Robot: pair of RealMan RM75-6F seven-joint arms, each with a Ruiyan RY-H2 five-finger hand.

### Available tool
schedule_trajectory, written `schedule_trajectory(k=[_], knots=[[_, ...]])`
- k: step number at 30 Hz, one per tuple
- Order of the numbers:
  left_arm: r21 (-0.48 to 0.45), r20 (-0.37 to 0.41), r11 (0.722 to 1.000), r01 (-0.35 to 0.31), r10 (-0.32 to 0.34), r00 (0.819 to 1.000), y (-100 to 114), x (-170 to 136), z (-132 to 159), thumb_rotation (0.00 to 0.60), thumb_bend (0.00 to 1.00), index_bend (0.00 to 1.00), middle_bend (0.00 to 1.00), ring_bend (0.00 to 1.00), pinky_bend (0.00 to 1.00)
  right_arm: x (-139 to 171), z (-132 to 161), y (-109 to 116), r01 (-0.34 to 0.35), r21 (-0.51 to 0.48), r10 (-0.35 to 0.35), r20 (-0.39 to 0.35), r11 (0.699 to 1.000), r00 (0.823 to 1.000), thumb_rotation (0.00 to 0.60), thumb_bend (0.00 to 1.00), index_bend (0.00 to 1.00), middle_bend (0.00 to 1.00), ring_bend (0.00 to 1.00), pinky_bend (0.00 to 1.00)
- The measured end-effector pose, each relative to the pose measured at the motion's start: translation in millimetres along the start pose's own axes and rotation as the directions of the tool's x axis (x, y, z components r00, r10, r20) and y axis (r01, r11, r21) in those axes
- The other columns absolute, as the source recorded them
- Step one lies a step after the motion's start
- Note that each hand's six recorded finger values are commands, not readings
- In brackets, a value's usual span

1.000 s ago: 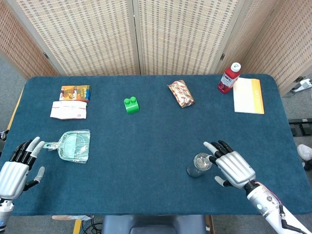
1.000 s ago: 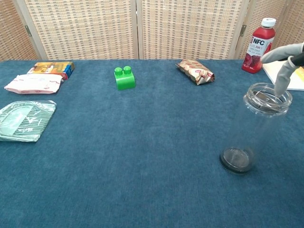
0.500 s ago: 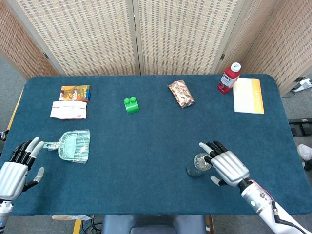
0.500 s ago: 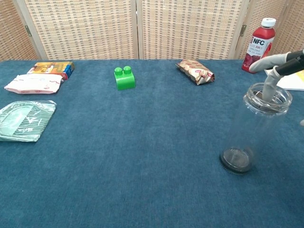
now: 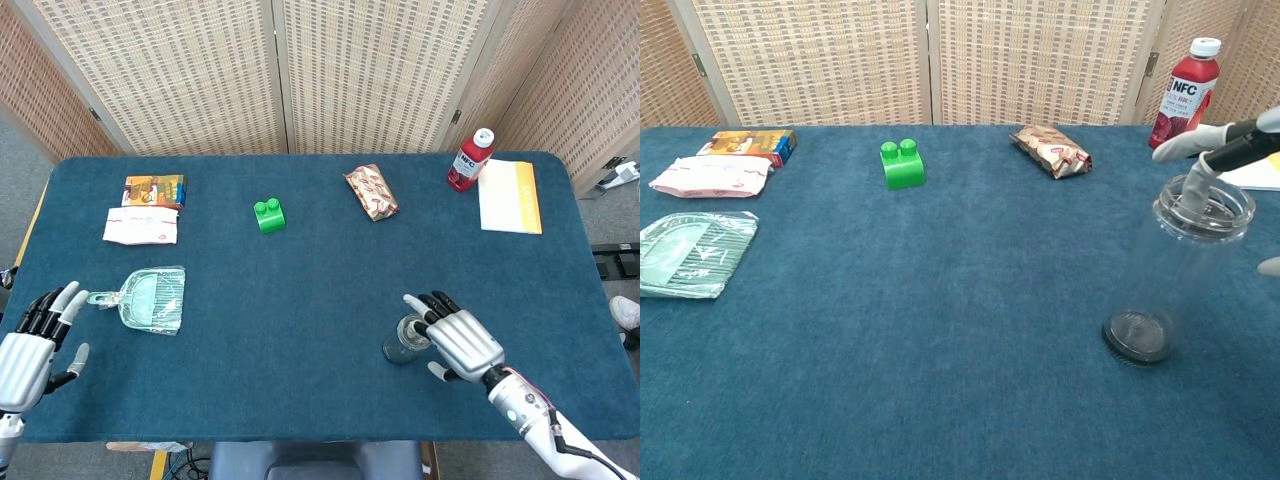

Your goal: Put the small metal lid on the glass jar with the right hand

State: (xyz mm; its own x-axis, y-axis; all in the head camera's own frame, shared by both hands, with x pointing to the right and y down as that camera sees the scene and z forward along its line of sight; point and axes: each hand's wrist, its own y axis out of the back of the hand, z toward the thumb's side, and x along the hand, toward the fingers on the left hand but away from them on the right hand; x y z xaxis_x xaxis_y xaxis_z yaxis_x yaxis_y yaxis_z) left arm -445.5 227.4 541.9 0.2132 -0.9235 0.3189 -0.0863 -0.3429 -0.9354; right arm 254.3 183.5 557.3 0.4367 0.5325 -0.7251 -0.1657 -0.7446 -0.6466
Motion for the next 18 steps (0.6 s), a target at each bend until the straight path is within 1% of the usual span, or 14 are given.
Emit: schedule_trajectory(k=[5, 14, 18], knots=[[0.005, 0.000, 1.000, 0.002, -0.002, 1.000, -0.8, 0.4, 0.2, 0.600, 0.42, 0.00, 0.00, 0.00, 0.07, 2.8, 0.4, 2.7, 0.010, 0.000, -0.010, 0.003, 1.000, 1.000, 0.600, 0.30, 0.34, 0.00, 0.00, 0.00], [0.002, 0.003, 1.000, -0.005, 0.005, 1.000, 0.3, -0.4, 1.3, 0.600, 0.42, 0.00, 0.00, 0.00, 0.07, 1.1, -3.7, -5.8, -0.023, 0.012, 0.023, 0.018, 1.000, 1.000, 0.600, 0.30, 0.34, 0.00, 0.00, 0.00], [-0.001, 0.004, 1.000, -0.005, 0.005, 1.000, 0.8, -0.4, 0.9, 0.600, 0.42, 0.00, 0.00, 0.00, 0.07, 0.7, -0.7, -2.7, -0.011, 0.011, 0.011, 0.014, 1.000, 1.000, 0.600, 0.30, 0.34, 0.00, 0.00, 0.00]])
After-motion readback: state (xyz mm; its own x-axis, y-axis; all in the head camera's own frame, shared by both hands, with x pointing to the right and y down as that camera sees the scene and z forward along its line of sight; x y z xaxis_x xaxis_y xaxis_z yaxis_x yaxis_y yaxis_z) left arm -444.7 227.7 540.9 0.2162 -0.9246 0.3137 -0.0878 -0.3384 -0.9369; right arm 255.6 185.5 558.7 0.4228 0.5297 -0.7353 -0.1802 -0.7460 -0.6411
